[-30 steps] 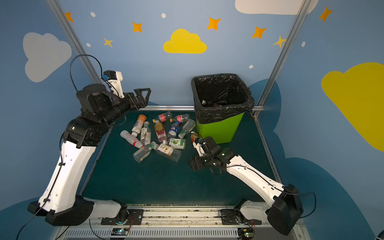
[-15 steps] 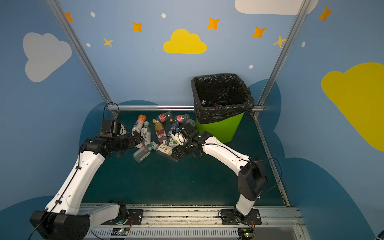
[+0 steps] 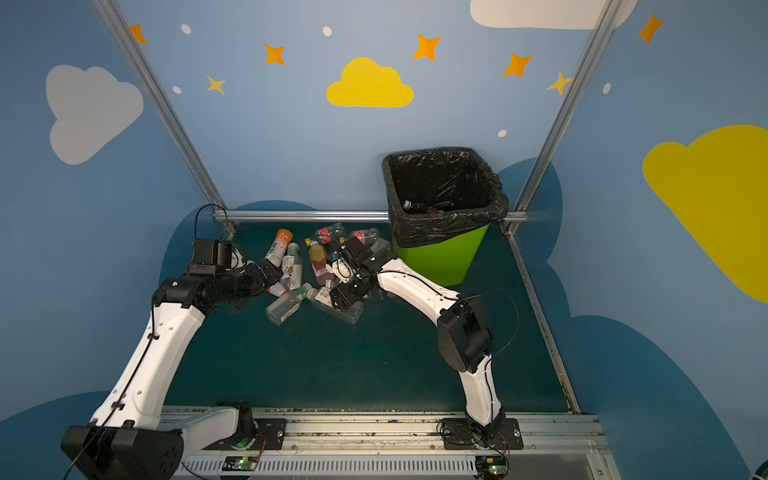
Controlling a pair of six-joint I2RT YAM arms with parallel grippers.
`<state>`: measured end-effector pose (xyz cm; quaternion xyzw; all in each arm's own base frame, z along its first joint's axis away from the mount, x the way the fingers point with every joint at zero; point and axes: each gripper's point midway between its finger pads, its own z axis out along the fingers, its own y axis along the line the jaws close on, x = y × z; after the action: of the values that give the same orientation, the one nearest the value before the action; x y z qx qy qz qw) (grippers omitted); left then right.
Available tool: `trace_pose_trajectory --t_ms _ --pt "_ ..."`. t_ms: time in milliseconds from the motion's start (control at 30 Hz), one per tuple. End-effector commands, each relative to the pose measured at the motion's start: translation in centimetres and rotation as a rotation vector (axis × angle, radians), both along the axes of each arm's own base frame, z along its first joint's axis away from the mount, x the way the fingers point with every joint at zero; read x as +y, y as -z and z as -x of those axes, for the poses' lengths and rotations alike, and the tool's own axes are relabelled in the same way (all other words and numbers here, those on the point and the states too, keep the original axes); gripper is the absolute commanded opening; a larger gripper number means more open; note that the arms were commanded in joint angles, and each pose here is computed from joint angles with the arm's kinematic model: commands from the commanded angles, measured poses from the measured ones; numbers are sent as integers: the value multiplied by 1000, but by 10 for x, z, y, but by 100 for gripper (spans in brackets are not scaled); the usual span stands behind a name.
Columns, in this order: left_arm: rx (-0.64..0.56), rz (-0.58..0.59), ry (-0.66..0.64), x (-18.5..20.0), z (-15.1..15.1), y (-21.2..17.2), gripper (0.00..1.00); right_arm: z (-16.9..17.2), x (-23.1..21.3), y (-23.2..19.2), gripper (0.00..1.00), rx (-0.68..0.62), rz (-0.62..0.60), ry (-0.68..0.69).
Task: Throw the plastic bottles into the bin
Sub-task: 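Grasp the clear oolong-tea bottle with right gripper while left arm returns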
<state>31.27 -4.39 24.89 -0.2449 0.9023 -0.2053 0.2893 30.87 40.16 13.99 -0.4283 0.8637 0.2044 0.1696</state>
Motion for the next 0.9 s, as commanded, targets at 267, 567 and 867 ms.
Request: trace_pose_trajectory --t_ms 267,567,867 --pt "-2 50 37 -2 2 3 100 -10 13 32 87 45 105 -31" --pt "-7 83 25 5 -2 3 100 -25 17 55 92 30 162 -11" --pt "-11 91 10 14 -3 2 100 -21 29 70 92 74 159 -31"
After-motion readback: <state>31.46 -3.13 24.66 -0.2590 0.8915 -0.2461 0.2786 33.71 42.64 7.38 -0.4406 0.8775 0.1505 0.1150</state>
